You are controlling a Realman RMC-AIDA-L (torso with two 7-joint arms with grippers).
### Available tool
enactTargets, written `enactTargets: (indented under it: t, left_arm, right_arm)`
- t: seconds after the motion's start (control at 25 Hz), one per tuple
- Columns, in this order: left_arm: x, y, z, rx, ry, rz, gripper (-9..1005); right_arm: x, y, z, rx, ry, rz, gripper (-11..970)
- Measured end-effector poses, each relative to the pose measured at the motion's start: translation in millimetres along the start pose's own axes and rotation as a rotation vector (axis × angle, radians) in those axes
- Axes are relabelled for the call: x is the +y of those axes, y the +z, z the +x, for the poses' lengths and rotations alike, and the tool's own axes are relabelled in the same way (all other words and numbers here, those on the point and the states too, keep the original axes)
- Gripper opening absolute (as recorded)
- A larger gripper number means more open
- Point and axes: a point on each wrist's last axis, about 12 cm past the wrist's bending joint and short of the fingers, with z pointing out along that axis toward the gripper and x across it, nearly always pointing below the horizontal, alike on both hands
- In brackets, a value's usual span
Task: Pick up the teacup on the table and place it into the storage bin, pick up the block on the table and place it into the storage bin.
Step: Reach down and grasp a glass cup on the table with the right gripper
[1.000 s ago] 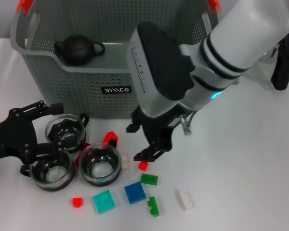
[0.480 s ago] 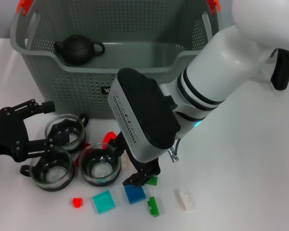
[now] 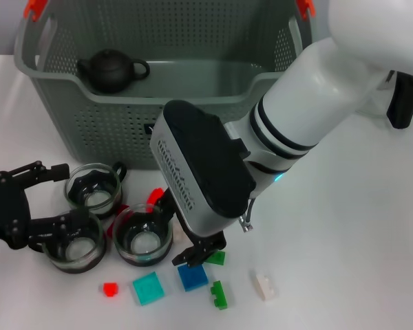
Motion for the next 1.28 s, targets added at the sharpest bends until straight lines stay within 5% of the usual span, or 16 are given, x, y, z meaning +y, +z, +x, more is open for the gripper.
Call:
enactTargets:
  t: [0.6, 1.28]
  left_arm:
    - [1.7, 0.7, -1.0, -0.009, 0.002, -0.013, 900]
    - [1.0, 1.3, 0.2, -0.018, 0.001, -0.023, 901]
  right_arm:
    - [5.9, 33.2, -9.4, 0.073, -0.154, 0.098, 669]
    - [12.1, 48.1, -2.2, 0.077, -0.131, 0.088, 668]
